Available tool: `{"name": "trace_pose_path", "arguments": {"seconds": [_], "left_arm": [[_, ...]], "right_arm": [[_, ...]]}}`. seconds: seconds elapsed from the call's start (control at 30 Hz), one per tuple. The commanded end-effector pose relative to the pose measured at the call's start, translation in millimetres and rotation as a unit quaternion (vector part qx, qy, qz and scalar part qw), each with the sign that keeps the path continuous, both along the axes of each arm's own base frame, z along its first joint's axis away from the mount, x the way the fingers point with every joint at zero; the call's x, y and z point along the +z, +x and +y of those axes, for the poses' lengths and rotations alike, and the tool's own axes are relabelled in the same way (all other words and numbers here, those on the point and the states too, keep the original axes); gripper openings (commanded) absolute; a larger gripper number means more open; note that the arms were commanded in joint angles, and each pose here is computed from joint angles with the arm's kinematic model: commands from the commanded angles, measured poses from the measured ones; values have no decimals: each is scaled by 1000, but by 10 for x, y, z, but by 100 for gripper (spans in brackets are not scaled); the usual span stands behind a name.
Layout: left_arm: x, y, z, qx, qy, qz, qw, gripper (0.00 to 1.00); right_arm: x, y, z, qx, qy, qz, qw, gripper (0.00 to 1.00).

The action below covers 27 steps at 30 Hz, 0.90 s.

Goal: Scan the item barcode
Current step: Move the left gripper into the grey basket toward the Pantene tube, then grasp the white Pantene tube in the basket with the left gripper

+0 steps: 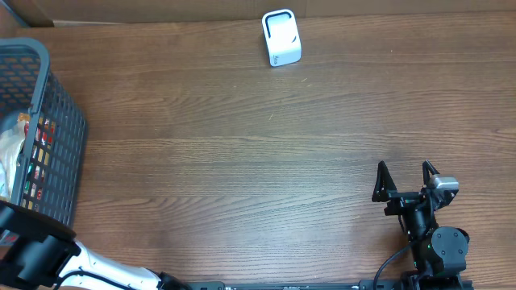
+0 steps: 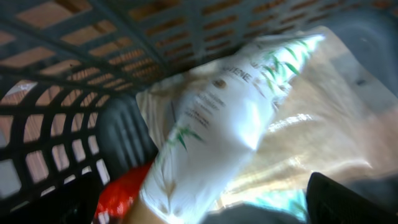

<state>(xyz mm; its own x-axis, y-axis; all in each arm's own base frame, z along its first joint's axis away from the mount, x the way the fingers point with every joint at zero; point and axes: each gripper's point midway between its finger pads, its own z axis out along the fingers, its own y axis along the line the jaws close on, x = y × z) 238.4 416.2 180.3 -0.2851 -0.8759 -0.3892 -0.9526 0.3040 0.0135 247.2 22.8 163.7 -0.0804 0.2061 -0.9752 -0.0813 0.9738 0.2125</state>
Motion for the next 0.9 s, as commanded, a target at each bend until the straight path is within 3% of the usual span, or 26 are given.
{"name": "trace_pose_path", "arguments": {"seconds": [0.0,0.33,0.4,0.7,0.87], "left_arm": [[-321,-91,194,19,-14,12,1000,98],[-993,-111,294,6,-63,45,997,96],[-1104,-94,260,3,-78,46,996,91],[-1182,98,90,-20,-109,26,994,45],[-1195,156,-42,-34,-122,38,991,9]], "right_arm": [[-33,4,6,1,-3,1,1000,100],[-33,4,6,1,-3,1,1000,100],[-34,4,6,1,-3,1,1000,100],[-34,4,6,1,-3,1,1000,100],[-33,4,6,1,-3,1,1000,100]]}}
